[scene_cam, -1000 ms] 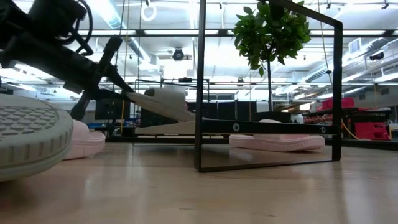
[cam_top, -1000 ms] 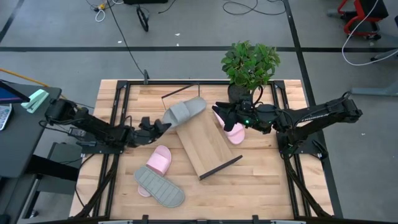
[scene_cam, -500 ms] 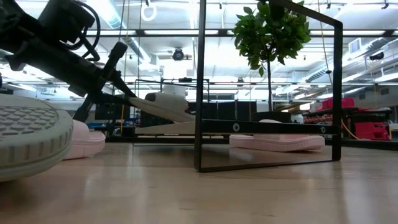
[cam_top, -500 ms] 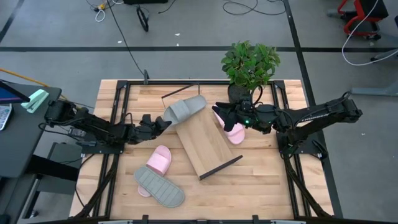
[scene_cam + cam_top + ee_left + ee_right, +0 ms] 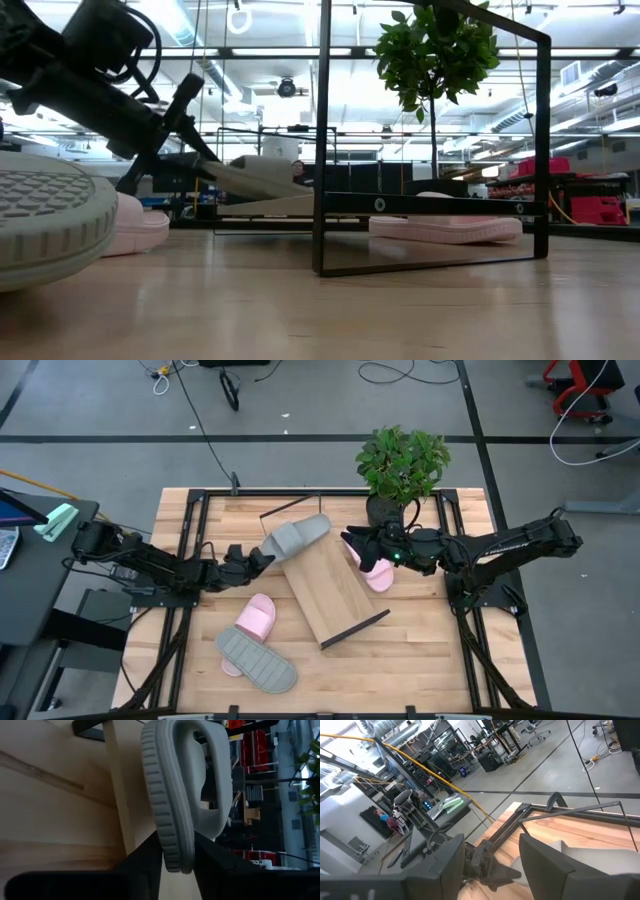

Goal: Pick and place slides into the shelf
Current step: Put the top gray slides on the shelf

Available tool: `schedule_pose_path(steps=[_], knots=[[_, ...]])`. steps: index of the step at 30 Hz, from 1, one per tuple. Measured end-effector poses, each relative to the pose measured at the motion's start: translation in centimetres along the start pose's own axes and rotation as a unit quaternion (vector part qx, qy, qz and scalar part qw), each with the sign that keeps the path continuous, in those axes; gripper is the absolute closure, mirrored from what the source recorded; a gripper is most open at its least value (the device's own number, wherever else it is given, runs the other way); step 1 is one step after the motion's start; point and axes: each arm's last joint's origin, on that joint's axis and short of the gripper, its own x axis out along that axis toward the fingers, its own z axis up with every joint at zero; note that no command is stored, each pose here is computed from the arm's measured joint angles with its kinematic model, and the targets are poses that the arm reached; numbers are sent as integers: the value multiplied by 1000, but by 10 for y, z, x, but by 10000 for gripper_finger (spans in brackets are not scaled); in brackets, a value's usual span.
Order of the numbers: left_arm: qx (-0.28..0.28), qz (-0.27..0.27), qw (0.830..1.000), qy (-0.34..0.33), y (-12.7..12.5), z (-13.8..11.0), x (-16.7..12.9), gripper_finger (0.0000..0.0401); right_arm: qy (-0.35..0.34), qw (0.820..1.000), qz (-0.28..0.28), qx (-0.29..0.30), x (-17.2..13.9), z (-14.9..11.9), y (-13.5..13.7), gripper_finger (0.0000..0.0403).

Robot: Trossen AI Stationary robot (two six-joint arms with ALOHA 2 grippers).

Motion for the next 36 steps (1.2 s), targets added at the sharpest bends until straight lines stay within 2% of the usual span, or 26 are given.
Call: schedule_pose_path(steps=[12,18,31,36], knots=[[-12,30,999,32,5,1,2,217,3,1000,2,3,0,0,0,209],[-17,34,999,22,4,6,5,188,5,1000,1,5,0,-1,0,209],[-30,46,998,33,4,15,12,175,8,1000,3,5,0,-1,0,209],[-14,50,998,45,4,15,12,165,10,1000,1,4,0,-1,-1,209]])
